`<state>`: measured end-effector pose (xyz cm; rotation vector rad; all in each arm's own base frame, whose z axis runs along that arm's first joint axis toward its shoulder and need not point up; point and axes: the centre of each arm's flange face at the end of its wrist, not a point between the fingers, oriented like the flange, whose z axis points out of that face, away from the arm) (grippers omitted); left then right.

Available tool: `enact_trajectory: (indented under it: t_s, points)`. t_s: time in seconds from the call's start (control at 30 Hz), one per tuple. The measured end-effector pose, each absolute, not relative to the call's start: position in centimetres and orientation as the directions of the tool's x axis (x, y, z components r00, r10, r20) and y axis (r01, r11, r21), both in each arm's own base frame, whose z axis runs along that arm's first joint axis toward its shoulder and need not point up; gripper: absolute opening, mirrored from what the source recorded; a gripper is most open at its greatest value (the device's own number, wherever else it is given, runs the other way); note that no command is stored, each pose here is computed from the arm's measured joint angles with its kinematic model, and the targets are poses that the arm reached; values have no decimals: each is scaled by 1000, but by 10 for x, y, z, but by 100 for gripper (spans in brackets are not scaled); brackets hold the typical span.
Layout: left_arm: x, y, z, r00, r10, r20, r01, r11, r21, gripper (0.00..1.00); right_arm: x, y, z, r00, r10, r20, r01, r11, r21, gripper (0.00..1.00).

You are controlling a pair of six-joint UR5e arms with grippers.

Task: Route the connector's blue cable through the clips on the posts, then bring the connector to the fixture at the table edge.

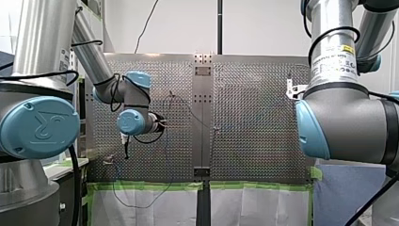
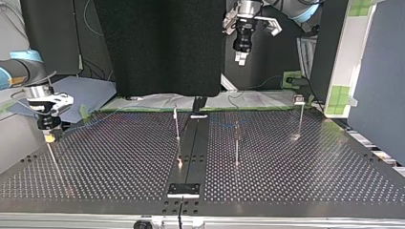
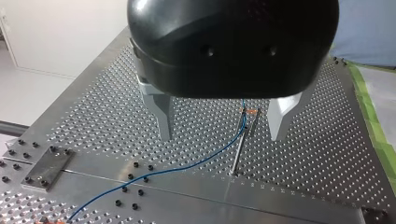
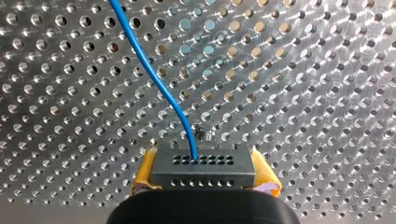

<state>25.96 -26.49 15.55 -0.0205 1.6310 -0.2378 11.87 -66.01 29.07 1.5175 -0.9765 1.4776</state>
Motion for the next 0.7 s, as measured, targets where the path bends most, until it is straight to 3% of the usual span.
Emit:
enact_trajectory:
  t_s: [0.7]
  points:
    - [261,-266,156,-78,-157,-985,132,977,-166,100,120,-661,288,24,4,1000,-912,-409,24,0]
